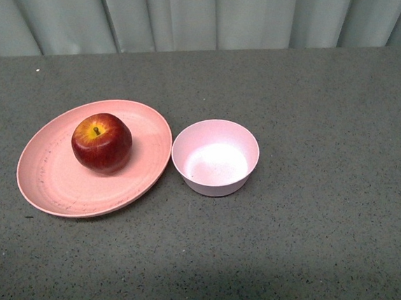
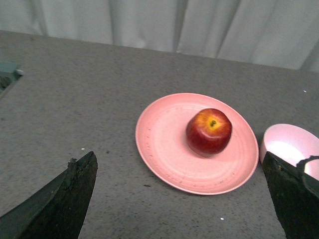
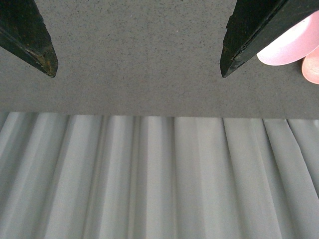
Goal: Move apple from plate to bowl
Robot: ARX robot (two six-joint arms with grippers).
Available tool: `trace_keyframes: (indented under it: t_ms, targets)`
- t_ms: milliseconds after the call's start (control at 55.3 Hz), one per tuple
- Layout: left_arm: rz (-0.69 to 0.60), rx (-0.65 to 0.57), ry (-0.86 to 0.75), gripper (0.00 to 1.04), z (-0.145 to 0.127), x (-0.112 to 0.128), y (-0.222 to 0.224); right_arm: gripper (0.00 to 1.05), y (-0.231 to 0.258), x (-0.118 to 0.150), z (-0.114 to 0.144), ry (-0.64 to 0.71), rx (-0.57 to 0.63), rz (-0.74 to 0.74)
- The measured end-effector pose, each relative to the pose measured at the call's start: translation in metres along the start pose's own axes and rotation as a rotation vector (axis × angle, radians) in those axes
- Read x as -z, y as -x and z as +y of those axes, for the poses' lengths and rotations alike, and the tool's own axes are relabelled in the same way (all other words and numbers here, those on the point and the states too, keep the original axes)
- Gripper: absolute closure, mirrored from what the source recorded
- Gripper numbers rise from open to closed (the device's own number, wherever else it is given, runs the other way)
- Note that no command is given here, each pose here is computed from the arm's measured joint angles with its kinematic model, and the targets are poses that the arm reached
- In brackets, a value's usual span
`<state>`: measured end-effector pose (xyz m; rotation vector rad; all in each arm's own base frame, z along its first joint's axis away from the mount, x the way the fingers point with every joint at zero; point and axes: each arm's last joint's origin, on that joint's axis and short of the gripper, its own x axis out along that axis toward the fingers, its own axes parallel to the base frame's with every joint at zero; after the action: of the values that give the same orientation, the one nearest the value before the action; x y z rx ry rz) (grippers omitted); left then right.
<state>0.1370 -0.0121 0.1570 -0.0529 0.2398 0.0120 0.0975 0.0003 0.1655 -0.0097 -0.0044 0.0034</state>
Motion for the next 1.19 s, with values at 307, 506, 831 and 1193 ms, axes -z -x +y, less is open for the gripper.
trace_keyframes:
  t_ms: [307,506,831,1193]
  targets:
    - [0.067,0.087,-0.044,0.07,-0.015,-0.015,-0.078,0.09,0.000,0.000,0.000,0.000,0.000,0.000]
    - [0.174,0.147,-0.056,0.07,-0.040,-0.012,-0.131,0.09,0.000,0.000,0.000,0.000,0.000,0.000]
    - [0.290,0.210,-0.069,0.07,-0.066,0.005,-0.187,0.09,0.000,0.000,0.000,0.000,0.000,0.000]
    - [0.352,0.211,-0.074,0.07,-0.069,0.018,-0.212,0.09,0.000,0.000,0.000,0.000,0.000,0.000]
